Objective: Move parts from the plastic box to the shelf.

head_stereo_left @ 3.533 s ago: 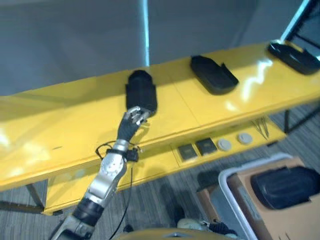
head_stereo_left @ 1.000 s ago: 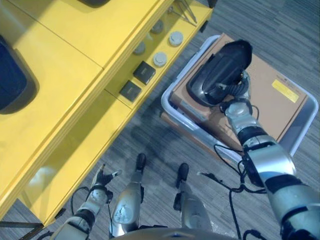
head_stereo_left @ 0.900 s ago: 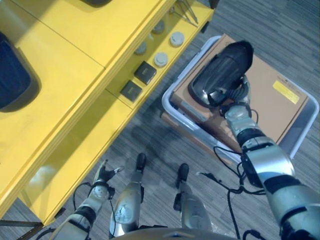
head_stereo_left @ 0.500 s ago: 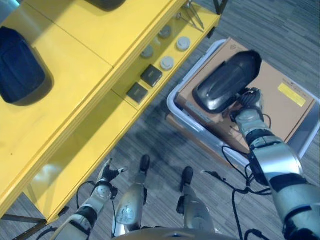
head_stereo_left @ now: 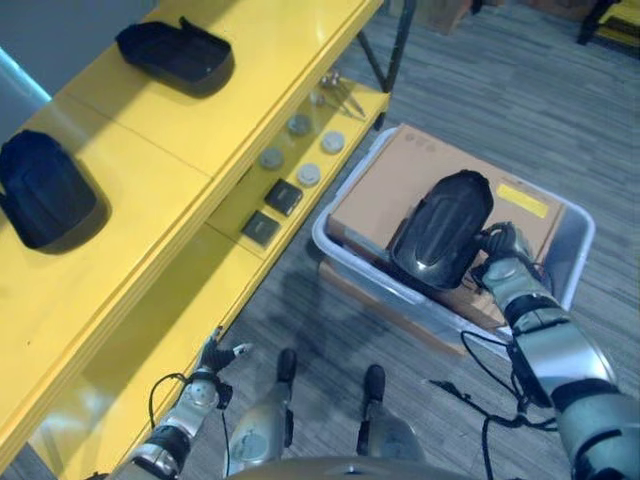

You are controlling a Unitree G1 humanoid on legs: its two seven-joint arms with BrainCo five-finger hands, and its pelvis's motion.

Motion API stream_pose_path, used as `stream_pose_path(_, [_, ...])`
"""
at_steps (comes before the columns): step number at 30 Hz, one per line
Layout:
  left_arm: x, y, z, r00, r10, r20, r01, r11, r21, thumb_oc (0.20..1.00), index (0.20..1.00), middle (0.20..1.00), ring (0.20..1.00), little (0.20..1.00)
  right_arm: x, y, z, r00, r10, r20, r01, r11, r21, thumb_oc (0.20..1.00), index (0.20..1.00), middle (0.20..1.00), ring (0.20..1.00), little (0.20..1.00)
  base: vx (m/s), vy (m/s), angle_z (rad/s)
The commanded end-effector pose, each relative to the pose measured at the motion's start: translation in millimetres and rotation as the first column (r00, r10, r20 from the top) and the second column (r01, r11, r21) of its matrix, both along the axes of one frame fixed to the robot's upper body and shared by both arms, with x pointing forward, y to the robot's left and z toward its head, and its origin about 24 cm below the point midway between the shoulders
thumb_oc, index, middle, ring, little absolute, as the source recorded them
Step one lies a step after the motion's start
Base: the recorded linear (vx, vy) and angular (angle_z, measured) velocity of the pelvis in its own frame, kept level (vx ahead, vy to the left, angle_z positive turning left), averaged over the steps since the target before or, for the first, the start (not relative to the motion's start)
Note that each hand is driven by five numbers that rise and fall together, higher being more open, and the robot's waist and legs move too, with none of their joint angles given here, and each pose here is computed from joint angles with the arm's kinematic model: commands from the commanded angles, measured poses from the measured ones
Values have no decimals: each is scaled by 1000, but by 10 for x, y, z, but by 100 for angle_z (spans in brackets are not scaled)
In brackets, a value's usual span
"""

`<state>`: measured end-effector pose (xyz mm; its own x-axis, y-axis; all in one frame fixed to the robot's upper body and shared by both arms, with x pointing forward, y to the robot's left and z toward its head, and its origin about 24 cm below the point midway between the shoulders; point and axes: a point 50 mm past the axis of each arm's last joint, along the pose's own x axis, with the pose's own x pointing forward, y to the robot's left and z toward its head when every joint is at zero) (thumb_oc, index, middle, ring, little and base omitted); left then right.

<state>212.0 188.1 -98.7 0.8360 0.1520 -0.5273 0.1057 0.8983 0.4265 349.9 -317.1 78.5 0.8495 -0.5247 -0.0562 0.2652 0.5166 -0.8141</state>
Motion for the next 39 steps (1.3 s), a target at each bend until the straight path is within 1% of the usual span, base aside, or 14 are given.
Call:
stream_pose_path(1, [179,100,160,996,-3,87,4,1000,-8,1000,1000,1000,1000,1000,57,-54,279,995,98,29,-91,979,-183,200,200,200,200,200,62,-30,-35])
stream_pose_path(4, [346,30,391,981,17,194,9,991,-133,1000,1000,1000,1000,1000,80,29,389,981,192,16,-180,943,-280,200,200,200,200,200,51,-47,-20])
stream_pose_path(7, [547,-138,699,950,8,313,82,959,-273,1000,1000,1000,1000,1000,120,183,542,955,295,9,-270,885,-380,200,200,200,200,200,34,-41,-13])
stream_pose_path(9, [618,-222,774,945,22,327,99,932,-349,1000,1000,1000,1000,1000,109,218,530,946,323,-20,-302,858,-415,200,200,200,200,200,34,-49,-17])
stream_pose_path(12, [785,-533,856,957,40,287,135,816,-561,1000,1000,1000,1000,1000,171,494,607,896,439,-70,-414,766,-492,200,200,200,200,200,34,-48,-26])
stream_pose_path(13, [788,-534,857,957,40,288,135,816,-562,1000,1000,1000,1000,1000,171,493,610,896,439,-70,-414,766,-493,200,200,200,200,200,20,-39,-24])
stream_pose_path(14, [852,-672,876,966,60,252,124,747,-653,1000,1000,1000,1000,1000,200,619,585,874,476,-93,-455,737,-500,200,200,200,200,200,15,-23,-17])
stream_pose_path(15, [854,-672,878,966,60,252,124,746,-654,1000,1000,1000,1000,1000,201,619,588,874,477,-93,-455,737,-500,200,200,200,200,200,24,-48,-5])
stream_pose_path(16, [922,-823,914,974,68,216,116,671,-732,1000,1000,1000,1000,1000,234,769,587,850,518,-97,-491,712,-503,200,200,200,200,200,9,-25,-7])
stream_pose_path(20, [983,-1073,908,986,10,164,122,625,-771,1000,1000,1000,1000,1000,295,1058,600,798,594,-105,-558,661,-501,200,200,200,200,200,9,-30,-22])
stream_pose_path(26, [1005,-1244,868,994,-27,110,103,619,-778,1000,1000,1000,1000,1000,327,1309,639,753,653,-84,-602,631,-490,200,200,200,200,200,2,-15,-12])
stream_pose_path(32, [1021,-1404,797,993,-104,52,110,706,-700,1000,1000,1000,1000,1000,358,1577,668,711,700,-59,-640,610,-467,200,200,200,200,200,1,-2,-1])
stream_pose_path(34, [1022,-1429,801,992,-119,52,122,710,-694,1000,1000,1000,1000,1000,361,1605,665,707,705,-60,-645,607,-463,200,200,200,200,200,0,0,0])
stream_pose_path(39, [1033,-1598,920,983,-162,86,172,645,-745,1000,1000,1000,1000,1000,311,1895,627,629,776,-46,-717,556,-420,200,200,200,200,200,0,0,0])
